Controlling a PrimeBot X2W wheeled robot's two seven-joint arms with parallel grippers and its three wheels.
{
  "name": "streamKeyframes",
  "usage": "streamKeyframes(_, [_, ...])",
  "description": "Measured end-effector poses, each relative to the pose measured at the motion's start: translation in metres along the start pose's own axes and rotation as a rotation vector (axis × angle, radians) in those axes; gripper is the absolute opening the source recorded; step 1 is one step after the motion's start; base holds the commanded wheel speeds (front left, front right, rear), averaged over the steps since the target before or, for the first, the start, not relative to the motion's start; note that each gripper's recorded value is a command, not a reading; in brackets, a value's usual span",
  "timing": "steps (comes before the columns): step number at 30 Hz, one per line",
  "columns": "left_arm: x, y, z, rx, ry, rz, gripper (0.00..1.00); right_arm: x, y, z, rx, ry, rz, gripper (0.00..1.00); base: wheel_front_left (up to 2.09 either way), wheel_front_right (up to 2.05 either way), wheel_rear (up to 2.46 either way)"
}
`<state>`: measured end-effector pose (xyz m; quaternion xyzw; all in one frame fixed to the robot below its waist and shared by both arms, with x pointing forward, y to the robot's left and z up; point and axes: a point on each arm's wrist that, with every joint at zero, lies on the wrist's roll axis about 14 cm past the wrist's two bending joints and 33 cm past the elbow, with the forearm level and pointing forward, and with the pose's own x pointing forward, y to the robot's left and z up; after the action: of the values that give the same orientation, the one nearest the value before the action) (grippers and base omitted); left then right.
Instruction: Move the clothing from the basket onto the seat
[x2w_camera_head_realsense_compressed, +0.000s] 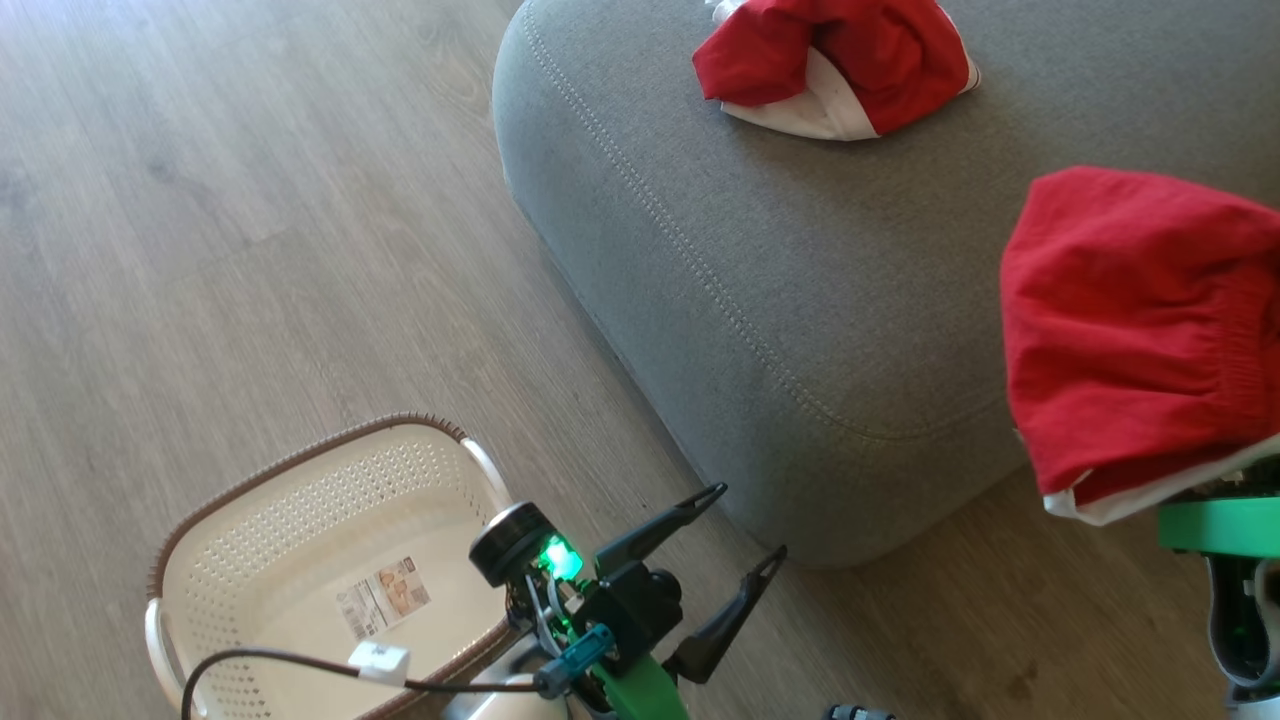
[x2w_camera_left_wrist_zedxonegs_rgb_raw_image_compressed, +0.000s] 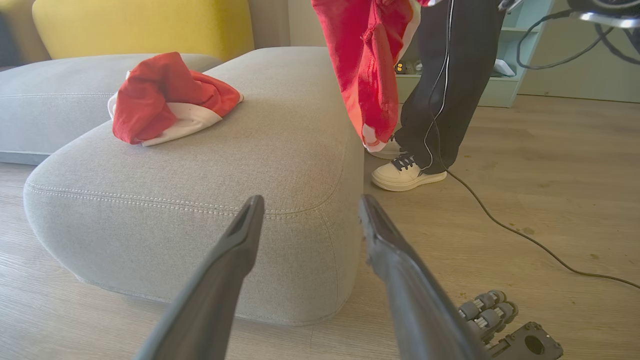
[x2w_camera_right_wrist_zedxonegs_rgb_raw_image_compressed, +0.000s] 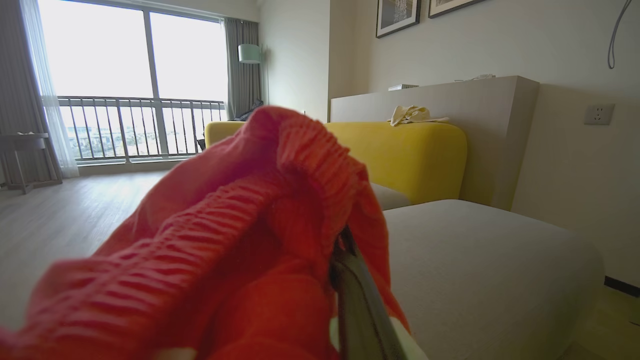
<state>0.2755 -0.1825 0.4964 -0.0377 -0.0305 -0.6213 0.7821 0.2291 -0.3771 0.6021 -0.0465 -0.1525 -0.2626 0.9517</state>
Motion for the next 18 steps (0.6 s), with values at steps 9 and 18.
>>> streamKeyframes(9, [-0.001,0.004,0.000,-0.001,-0.001,0.010,1.00,0.000,0.006,-0.003,0.013,0.008,0.013,0.00,0.00,0.00,0.00])
streamKeyframes(18, [-0.004,0.015,-0.020,-0.029,0.029,0.011,1.00,0.026,-0.007,0.006,-0.034,-0.028,-0.033,0.00,0.00,0.00,0.00])
